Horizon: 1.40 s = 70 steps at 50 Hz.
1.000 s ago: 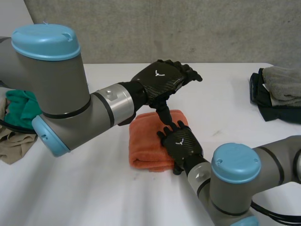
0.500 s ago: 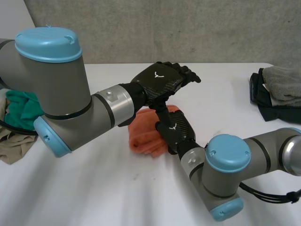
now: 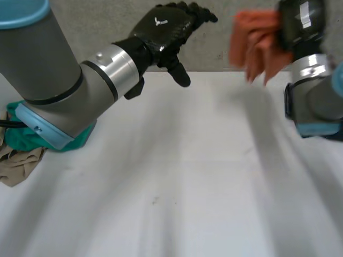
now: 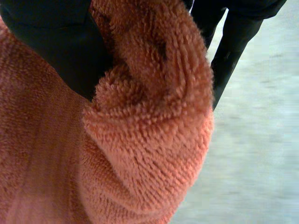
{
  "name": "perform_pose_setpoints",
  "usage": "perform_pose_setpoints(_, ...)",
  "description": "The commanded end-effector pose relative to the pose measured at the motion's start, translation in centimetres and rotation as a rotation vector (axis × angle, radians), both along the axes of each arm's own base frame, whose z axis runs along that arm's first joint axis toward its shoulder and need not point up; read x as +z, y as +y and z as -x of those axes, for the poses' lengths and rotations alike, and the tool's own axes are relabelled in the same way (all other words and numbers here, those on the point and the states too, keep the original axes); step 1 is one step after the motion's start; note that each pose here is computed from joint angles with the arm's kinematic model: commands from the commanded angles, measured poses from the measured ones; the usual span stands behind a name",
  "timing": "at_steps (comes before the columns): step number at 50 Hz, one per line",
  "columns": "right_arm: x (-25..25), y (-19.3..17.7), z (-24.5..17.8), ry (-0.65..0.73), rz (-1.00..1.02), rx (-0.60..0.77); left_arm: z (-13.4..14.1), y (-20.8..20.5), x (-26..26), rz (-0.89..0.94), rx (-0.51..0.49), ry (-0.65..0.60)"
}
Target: Fold the laundry.
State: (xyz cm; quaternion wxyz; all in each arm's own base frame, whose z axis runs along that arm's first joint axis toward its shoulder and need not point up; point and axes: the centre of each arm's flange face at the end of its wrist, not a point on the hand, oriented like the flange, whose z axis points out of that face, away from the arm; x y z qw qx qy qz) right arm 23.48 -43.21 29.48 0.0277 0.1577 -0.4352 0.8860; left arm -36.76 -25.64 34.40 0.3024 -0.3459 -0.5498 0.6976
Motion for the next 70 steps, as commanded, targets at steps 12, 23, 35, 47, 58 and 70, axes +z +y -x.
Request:
perform_pose_setpoints(12, -17.2, -10.2, 19.5, 0.114, -0.163, -0.07, 0.6, 0.7, -2.2, -0.057, -0.025, -0.032)
perform_pose_setpoints(23, -18.1, -8.2, 22.6, 0.164, -0.242, -0.033, 1.3, 1.2, -3.2, -0.076, -0.044, -0.049)
perform_pose_setpoints(35, -10.2, -5.0, 23.4, 0.081, -0.389, -0.094, 2.2, 3.1, -2.7, -0.065, -0.092, -0.042)
perform_pose_setpoints(47, -4.1, -0.4, 30.9, 0.158, -0.656, -0.583, 2.3, 4.5, -1.4, -0.048, -0.115, -0.02)
perform_pose_setpoints(58, 4.3, 1.2, 17.7, 0.252, -0.167, -0.448, -0.7, 3.2, 5.2, 0.094, 0.062, 0.115)
perform_pose_setpoints(70, -2.6, 11.5, 0.8, 0.318, -0.228, 0.132, -15.0, -9.3, -2.1, 0.157, 0.744, -0.462)
